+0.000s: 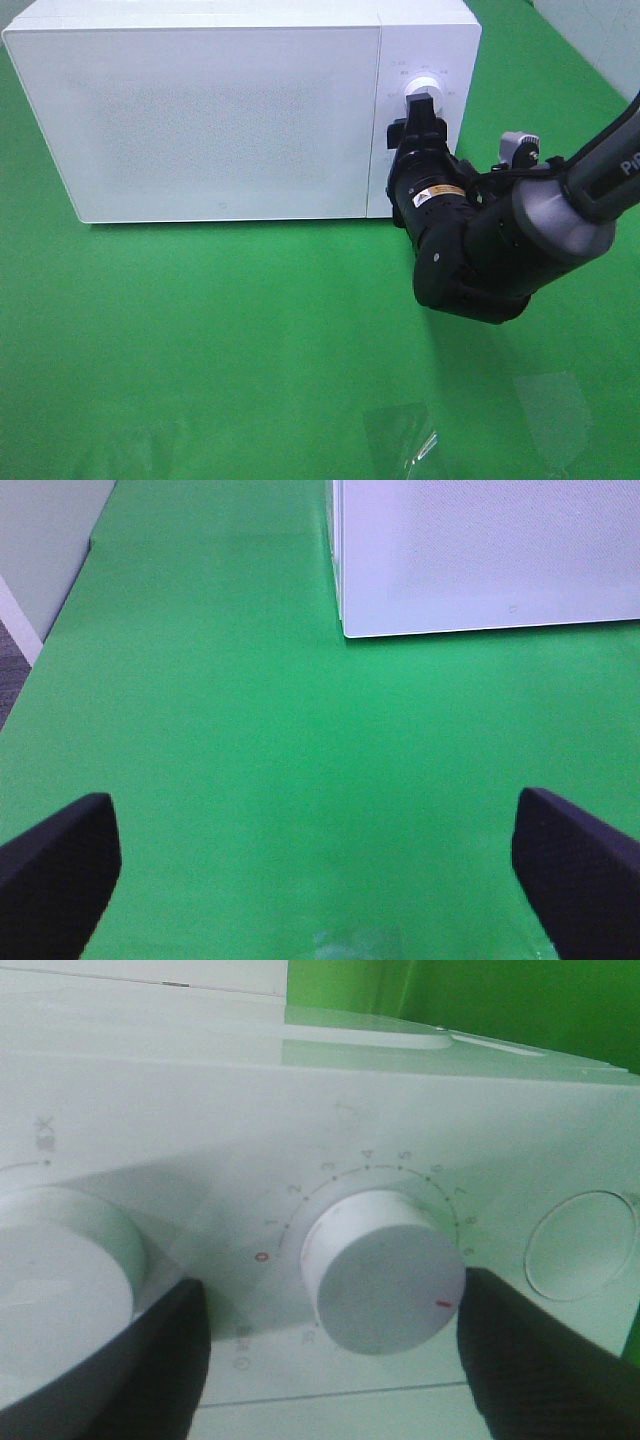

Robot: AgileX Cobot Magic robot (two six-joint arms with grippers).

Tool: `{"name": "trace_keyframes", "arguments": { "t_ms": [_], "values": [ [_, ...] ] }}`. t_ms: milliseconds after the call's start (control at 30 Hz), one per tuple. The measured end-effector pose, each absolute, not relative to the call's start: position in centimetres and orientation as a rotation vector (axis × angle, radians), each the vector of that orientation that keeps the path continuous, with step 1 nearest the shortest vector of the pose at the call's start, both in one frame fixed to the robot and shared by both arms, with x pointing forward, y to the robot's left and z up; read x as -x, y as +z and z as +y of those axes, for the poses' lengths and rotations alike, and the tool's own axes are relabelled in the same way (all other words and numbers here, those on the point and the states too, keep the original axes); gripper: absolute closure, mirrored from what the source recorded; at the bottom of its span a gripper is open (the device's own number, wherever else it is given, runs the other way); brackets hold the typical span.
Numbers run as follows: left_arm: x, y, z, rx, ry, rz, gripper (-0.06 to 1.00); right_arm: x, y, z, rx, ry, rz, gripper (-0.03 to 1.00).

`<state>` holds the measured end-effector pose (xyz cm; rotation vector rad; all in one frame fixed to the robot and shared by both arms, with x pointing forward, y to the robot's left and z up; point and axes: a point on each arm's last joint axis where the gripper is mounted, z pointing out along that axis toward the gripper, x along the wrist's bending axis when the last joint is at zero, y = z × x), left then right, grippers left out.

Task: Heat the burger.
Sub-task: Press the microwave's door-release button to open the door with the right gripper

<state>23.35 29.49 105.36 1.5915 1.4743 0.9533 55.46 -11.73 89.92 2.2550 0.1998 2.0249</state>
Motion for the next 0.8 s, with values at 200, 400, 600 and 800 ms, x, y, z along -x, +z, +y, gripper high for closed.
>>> {"name": "trace_keyframes", "arguments": {
  "t_ms": [200, 400, 600, 800],
  "values": [
    [-23.4, 105.4, 29.5, -1.591, 0.953, 1.474, -0.04, -54.1, 90.9, -11.4, -2.202, 2.057, 0.312, 0.27],
    [-23.4, 105.4, 29.5, -1.592, 0.954, 1.475, -0.04, -52.6, 92.3, -12.0, -2.15, 2.044, 0.447, 0.27],
    [-23.4, 105.4, 29.5, -1.592, 0.954, 1.475, -0.04, -50.0, 93.1, -12.5, -2.15, 1.721, 0.983, 0.27],
    [-23.4, 105.4, 29.5, -1.592, 0.954, 1.475, -0.04, -48.6, 94.5, -12.4, -2.015, 1.526, 1.371, 0.27]
  ]
}}
